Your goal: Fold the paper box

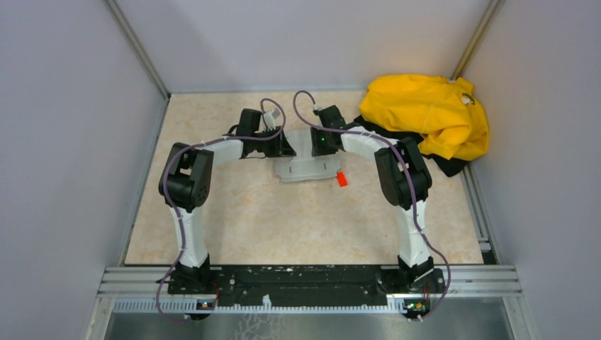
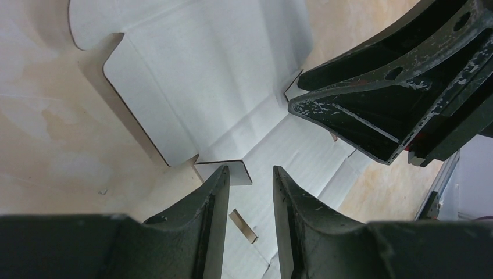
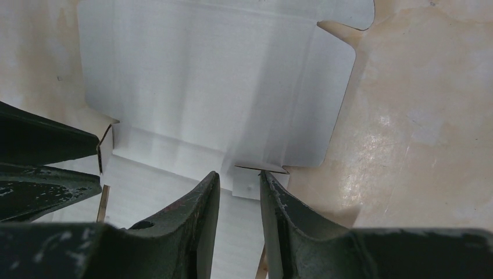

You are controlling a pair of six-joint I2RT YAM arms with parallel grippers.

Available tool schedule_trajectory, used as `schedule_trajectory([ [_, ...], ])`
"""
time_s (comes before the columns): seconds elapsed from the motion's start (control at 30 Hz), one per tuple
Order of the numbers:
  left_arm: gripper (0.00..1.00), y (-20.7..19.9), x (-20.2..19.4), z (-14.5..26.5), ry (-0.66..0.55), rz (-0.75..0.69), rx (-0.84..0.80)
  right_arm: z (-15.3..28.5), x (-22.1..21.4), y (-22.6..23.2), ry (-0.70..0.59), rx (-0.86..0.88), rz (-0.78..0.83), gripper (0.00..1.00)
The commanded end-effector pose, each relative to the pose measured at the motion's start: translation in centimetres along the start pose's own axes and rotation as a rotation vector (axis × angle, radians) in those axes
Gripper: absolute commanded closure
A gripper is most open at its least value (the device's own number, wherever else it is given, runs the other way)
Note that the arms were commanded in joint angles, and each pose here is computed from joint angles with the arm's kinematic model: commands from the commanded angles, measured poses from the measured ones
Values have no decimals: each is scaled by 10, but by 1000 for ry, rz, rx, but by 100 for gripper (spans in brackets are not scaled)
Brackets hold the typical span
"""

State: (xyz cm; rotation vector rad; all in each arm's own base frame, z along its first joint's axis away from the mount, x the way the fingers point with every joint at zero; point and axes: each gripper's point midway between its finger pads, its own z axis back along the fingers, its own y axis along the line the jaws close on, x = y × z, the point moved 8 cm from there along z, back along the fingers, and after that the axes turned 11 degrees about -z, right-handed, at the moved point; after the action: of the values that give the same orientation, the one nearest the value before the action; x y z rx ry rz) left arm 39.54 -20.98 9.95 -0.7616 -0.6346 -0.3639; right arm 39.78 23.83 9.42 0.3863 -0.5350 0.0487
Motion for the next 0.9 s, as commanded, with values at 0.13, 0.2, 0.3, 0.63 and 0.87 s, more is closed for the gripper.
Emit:
schedule_trajectory([
  [0.13,61,-2,-6,-21,25,-15,3,-24,-59,-32,198,-141,-3,68],
  [0.2,61,-1,-10,-24,39,-20,18,-24,-60,-32,198,-142,-3,67],
  [0.3,61,1,-17,-29,77,-27,69,-23,-60,-32,199,-145,-1,67],
  [0.63,61,6,-31,-40,168,-68,192,-23,-61,-33,203,-145,-2,67],
  [0.87,60,-8,-10,-25,111,-109,179,-3,-46,-22,158,-110,2,67],
])
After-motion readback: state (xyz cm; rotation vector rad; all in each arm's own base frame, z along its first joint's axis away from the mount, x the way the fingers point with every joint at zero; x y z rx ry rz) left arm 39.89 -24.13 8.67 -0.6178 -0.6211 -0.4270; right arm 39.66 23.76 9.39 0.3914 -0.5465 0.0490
